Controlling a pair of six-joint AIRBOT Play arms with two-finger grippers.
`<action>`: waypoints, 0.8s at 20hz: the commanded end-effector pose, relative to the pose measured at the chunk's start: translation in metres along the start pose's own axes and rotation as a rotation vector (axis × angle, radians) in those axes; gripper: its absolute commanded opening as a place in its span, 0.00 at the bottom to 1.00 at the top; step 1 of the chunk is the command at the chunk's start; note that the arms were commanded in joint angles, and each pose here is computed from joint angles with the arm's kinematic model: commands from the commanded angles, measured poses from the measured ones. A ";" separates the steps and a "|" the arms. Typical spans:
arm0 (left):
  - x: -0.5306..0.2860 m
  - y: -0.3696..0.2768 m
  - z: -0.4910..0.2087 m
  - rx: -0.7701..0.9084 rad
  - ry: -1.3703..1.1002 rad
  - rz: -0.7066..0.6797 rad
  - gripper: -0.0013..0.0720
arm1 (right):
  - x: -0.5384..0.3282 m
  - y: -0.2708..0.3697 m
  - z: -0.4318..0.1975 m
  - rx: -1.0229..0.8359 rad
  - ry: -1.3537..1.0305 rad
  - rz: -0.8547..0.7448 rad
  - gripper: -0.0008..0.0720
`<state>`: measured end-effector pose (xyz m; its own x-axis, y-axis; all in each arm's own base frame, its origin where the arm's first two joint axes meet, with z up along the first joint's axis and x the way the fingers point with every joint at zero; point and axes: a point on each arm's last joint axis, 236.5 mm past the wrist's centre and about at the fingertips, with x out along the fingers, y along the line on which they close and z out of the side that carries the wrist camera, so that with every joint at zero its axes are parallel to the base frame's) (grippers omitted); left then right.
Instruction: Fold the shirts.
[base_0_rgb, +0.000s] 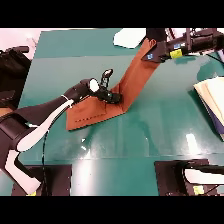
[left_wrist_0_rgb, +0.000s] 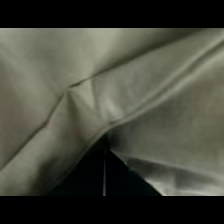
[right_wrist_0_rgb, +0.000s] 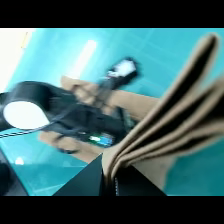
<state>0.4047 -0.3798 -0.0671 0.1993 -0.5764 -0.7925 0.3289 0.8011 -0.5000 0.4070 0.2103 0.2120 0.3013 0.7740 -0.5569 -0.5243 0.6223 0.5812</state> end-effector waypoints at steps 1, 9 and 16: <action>-0.004 -0.002 0.010 0.014 -0.006 -0.002 0.05 | 0.013 0.037 0.002 -0.047 0.006 0.047 0.03; -0.221 0.082 0.098 0.048 -0.276 0.225 0.05 | 0.080 0.107 -0.020 -0.126 0.066 0.162 0.03; -0.461 0.114 0.100 0.033 -0.700 0.481 0.05 | 0.241 0.233 -0.083 -0.214 0.106 0.455 0.52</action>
<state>0.4669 -0.0925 0.2237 0.7582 -0.2647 -0.5959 0.1716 0.9627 -0.2093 0.3183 0.4671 0.1829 -0.0155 0.9208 -0.3897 -0.7087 0.2648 0.6540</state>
